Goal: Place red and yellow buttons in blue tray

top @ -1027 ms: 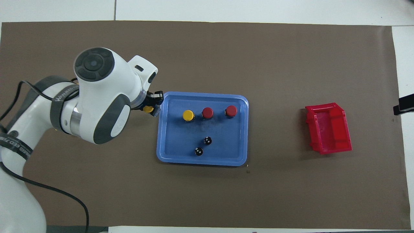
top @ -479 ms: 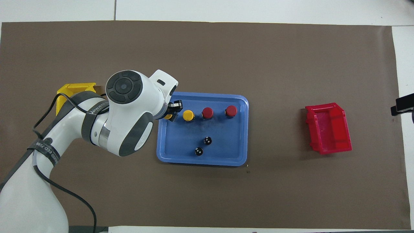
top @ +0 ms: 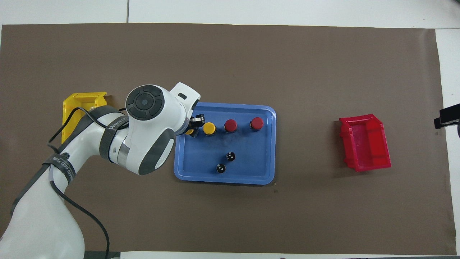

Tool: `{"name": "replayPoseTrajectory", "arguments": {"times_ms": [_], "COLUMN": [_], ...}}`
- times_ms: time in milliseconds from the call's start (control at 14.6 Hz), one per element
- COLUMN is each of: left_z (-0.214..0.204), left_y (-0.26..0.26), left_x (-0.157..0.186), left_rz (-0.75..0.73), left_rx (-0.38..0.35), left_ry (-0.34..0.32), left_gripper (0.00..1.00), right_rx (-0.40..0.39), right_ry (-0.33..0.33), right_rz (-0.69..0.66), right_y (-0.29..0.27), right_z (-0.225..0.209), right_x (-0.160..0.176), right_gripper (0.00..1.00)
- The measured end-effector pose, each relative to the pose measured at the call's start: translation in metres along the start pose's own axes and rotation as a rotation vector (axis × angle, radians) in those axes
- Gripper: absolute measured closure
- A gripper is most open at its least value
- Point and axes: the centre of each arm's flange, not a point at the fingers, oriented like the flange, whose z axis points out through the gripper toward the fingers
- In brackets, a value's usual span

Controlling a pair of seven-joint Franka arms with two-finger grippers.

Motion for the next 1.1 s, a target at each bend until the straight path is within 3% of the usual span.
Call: {"name": "replayPoseTrajectory", "arguments": {"times_ms": [68,342,479,616,890,1095], "left_z": [0.001,-0.002,-0.014,-0.044,-0.13,-0.175], "left_y": [0.0,0.0,-0.003,-0.016,-0.073,-0.122], "left_x": [0.0,0.0,0.002,0.011,0.037,0.05], "left_rz": [0.0,0.001,0.037,0.097,0.209,0.247], "left_rx": [0.001,0.003,0.024,0.054,0.091,0.072], "left_ry": [-0.002,-0.003,-0.03,-0.071,-0.142,-0.125], "left_gripper": [0.59,0.21,0.17,0.0,0.0,0.0], "right_rx": [0.0,0.0,0.0,0.0,0.0,0.0], "right_ry": [0.0,0.0,0.0,0.0,0.0,0.0], "right_rz": [0.0,0.0,0.0,0.0,0.0,0.0], "right_y": [0.0,0.0,0.0,0.0,0.0,0.0], "right_z": [0.0,0.0,0.0,0.0,0.0,0.0], "right_x": [0.0,0.0,0.0,0.0,0.0,0.0], "right_gripper": [0.0,0.0,0.0,0.0,0.0,0.0]}}
